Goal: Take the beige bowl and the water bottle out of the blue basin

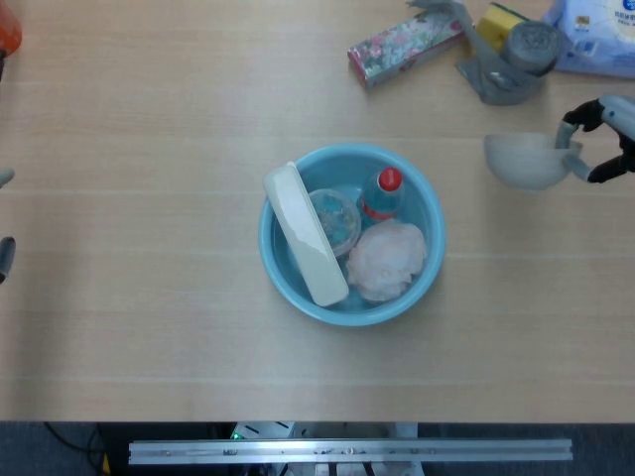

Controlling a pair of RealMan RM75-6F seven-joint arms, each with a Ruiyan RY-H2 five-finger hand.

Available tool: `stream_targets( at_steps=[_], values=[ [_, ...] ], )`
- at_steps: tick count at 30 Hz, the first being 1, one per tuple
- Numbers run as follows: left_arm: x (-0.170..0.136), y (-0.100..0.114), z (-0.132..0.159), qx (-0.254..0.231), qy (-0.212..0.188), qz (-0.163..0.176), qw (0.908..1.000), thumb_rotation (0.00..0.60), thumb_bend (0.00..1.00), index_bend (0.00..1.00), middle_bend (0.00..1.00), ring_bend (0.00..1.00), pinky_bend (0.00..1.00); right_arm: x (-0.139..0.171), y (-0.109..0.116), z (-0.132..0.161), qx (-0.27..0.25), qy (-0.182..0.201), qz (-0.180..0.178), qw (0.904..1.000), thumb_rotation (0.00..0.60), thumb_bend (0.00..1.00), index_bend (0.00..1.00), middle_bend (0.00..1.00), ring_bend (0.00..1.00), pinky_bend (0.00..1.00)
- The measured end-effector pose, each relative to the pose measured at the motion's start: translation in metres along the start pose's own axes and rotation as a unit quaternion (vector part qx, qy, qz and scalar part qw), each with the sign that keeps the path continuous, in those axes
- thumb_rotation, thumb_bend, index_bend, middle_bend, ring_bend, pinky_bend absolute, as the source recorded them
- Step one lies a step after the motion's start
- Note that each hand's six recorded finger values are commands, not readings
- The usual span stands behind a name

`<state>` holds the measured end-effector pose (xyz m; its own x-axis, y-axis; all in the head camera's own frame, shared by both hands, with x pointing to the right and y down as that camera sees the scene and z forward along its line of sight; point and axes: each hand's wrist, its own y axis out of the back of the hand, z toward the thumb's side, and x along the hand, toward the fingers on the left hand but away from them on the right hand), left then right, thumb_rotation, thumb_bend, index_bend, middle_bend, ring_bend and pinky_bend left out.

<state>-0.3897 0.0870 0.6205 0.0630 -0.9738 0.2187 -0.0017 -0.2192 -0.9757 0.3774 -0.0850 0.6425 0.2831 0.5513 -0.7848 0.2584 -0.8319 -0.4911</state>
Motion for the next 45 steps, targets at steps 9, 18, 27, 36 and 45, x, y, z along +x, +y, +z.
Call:
stream_targets(
  at_steps=[9, 18, 27, 36, 45],
  values=[
    [-0.002, 0.003, -0.001, 0.001, 0.004, 0.002, 1.0, 0.6, 0.36, 0.19, 0.16, 0.16, 0.04, -0.05, 0.002, -0.008, 0.046, -0.019, -0.031, 0.9983, 0.6, 0.46, 0.66, 0.46, 0.19, 0.22],
    [-0.004, 0.003, -0.003, 0.0, 0.009, 0.001, 1.0, 0.6, 0.36, 0.19, 0.16, 0.16, 0.04, -0.094, -0.01, 0.01, 0.114, -0.009, -0.077, 0.9904, 0.6, 0.45, 0.66, 0.44, 0.2, 0.22],
    [-0.004, 0.003, -0.004, -0.001, 0.009, 0.001, 1.0, 0.6, 0.36, 0.19, 0.16, 0.16, 0.04, -0.122, -0.031, 0.025, 0.16, -0.011, -0.093, 0.9827, 0.6, 0.45, 0.46, 0.31, 0.1, 0.2],
    [-0.005, 0.002, -0.006, 0.0, 0.012, 0.001, 0.9999, 0.6, 0.36, 0.19, 0.15, 0.16, 0.04, -0.12, -0.037, 0.029, 0.187, -0.013, -0.075, 0.9794, 0.6, 0.34, 0.0, 0.09, 0.0, 0.1],
    [-0.005, 0.003, -0.006, -0.002, 0.01, 0.002, 0.9999, 0.6, 0.36, 0.19, 0.15, 0.16, 0.04, -0.092, -0.032, 0.048, 0.175, 0.022, -0.086, 0.9806, 0.6, 0.24, 0.0, 0.16, 0.0, 0.1]
  ],
)
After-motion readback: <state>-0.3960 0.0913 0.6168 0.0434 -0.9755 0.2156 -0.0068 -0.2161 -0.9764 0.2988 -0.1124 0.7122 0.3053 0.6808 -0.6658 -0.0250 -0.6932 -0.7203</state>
